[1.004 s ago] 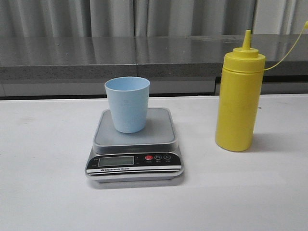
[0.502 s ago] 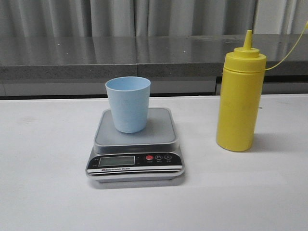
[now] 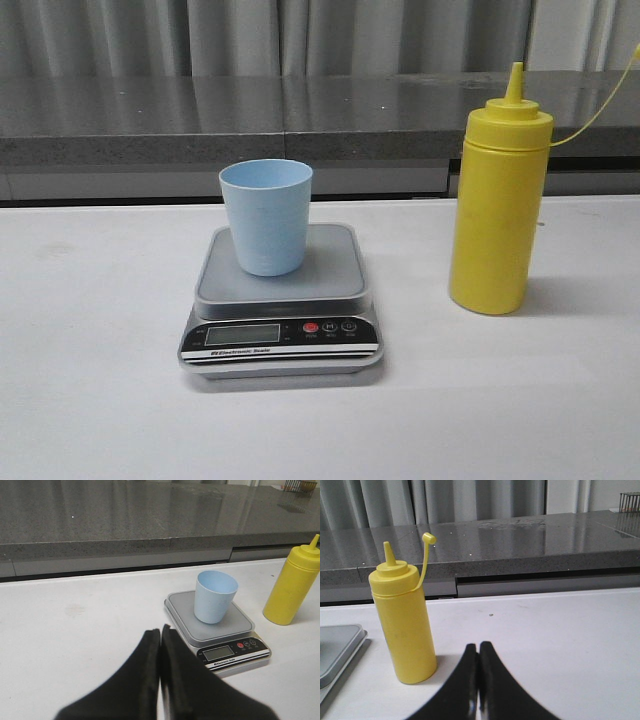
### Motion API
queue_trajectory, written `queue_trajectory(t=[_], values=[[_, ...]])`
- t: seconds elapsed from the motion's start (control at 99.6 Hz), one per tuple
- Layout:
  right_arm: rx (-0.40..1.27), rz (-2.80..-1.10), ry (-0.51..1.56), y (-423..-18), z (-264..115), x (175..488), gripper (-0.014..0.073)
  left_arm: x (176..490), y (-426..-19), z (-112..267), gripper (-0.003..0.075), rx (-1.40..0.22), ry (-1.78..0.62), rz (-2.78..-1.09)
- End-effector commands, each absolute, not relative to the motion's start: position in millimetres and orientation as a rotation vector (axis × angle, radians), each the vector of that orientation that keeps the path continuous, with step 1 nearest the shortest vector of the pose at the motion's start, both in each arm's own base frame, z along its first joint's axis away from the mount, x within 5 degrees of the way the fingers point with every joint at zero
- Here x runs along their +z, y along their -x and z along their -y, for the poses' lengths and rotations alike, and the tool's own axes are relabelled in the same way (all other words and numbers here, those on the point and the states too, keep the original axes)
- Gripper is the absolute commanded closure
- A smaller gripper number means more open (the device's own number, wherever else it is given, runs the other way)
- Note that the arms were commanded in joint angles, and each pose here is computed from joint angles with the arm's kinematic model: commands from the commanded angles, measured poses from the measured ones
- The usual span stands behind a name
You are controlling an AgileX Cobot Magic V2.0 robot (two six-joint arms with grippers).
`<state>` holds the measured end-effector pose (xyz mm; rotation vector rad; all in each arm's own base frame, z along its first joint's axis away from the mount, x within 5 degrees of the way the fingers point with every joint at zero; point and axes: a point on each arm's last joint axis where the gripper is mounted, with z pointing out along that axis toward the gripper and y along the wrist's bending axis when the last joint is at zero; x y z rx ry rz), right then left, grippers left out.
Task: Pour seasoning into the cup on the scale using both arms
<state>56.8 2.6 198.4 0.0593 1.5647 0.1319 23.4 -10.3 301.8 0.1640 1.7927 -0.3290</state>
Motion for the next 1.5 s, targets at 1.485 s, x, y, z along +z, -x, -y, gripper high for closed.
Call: queue_trajectory(t=[1.485], values=[[0.127,-1.445,-0.055,-53,-2,212,0.0663,199,-55,-3,0.0740,0.000,0.070,-1.525]])
